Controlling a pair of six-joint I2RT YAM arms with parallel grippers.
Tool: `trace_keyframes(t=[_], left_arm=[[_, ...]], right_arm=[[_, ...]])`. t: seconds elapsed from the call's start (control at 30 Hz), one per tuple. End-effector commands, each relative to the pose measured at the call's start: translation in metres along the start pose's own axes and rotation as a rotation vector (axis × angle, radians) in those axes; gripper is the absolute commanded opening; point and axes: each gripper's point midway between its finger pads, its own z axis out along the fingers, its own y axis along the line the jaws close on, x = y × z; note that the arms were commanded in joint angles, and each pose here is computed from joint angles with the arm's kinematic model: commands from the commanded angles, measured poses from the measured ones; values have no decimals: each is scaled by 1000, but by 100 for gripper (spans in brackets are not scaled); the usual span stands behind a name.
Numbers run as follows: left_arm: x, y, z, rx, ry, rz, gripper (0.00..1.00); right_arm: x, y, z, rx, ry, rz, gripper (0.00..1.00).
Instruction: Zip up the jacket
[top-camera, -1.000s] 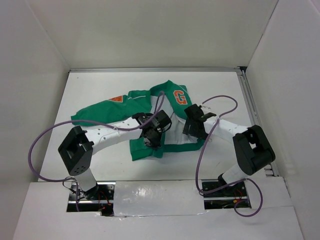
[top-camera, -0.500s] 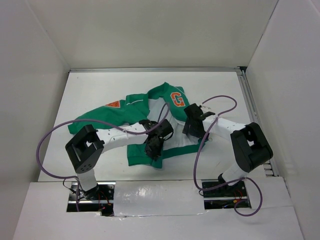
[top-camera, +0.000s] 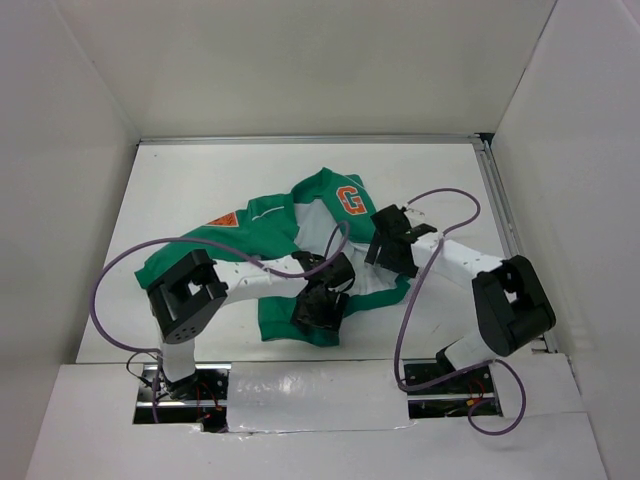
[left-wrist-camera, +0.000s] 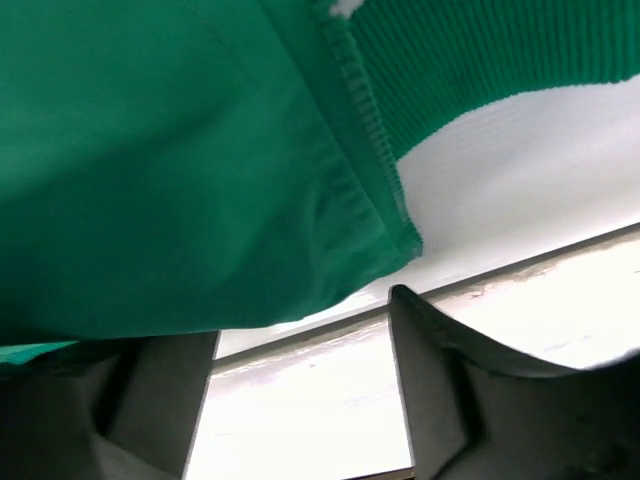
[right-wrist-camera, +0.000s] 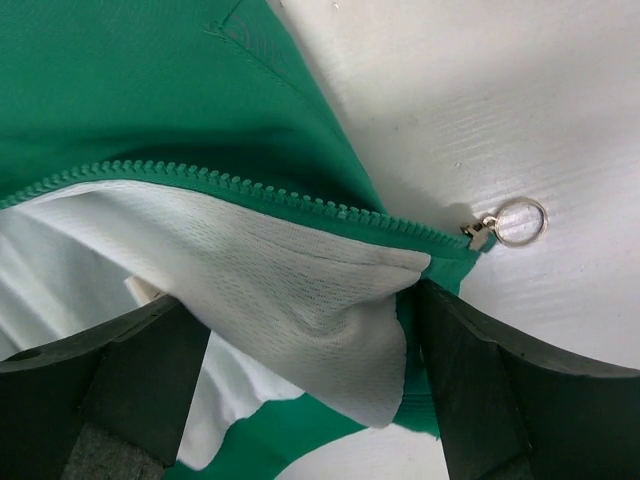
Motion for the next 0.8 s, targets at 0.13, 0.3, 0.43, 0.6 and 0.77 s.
trace_keyframes(t=[0.13, 0.3, 0.43, 0.6, 0.77], left_arm=[[9, -3, -4, -64, 11, -175, 88], [7, 0, 1, -108, 2, -314, 86], [1, 4, 0, -162, -25, -402, 84], [-11, -2, -5, -150, -77, -423, 86], [-13, -1, -6, -154, -88, -435, 89]], right_arm=[[-9, 4, -21, -55, -93, 111, 87], [-5, 4, -31, -123, -114, 176, 87], [-2, 4, -38, -149, -122, 185, 87], [-4, -2, -44, -146, -149, 190, 87], [-8, -7, -48, -146, -176, 199, 87]])
